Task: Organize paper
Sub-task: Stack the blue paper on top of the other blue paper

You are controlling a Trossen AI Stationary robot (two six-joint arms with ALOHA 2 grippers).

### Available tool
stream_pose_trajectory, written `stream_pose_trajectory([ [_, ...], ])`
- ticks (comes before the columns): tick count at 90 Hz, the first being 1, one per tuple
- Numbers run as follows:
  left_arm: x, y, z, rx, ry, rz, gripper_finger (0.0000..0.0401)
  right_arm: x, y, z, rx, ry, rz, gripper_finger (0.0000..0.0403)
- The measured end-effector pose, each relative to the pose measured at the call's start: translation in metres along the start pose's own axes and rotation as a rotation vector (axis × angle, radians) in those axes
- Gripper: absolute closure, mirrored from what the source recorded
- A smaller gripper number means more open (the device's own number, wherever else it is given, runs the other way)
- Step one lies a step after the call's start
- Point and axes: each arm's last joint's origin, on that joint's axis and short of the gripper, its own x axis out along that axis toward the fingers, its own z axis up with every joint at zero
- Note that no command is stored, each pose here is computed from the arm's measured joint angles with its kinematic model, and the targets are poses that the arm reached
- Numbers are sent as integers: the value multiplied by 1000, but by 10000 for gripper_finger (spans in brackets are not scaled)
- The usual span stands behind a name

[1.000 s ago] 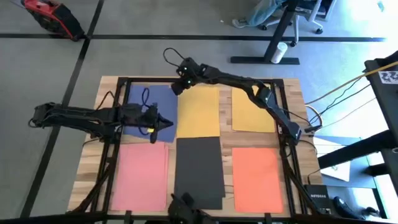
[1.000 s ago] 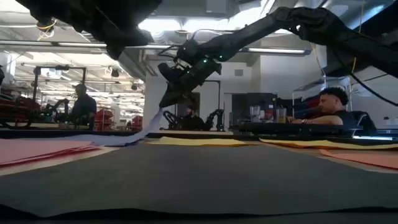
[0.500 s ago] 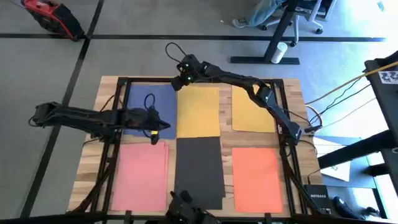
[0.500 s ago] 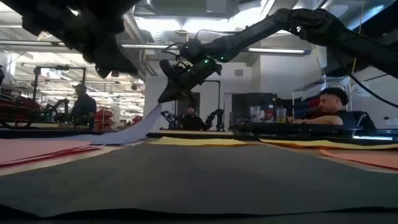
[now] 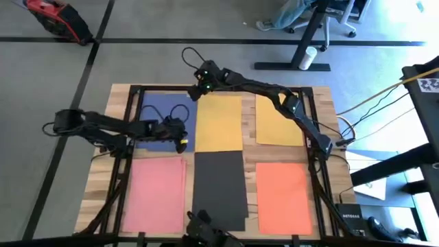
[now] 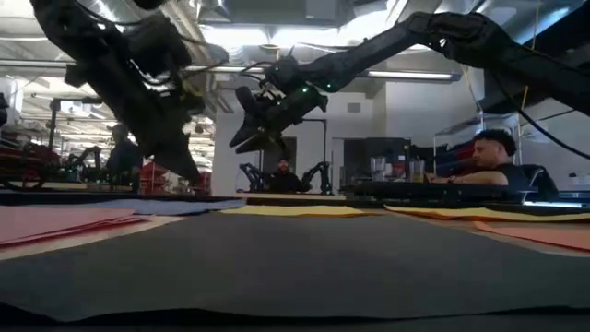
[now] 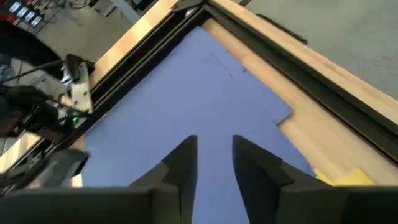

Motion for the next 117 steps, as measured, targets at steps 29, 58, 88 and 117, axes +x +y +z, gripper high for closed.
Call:
stream_pose_trajectory([
  [29, 25, -3, -5, -24, 8, 10, 400, -12, 5, 9, -67, 50, -2, 399],
  [58, 34, -3, -12, -40, 49, 53, 400, -34, 12, 26, -135, 78, -59, 402],
  [88, 20, 3, -16, -29, 110, 120, 400, -69, 18, 35, -187, 120, -132, 403],
  [117, 0, 6, -2, -57, -4, 116, 400, -99, 32, 43, -233, 116, -157, 403],
])
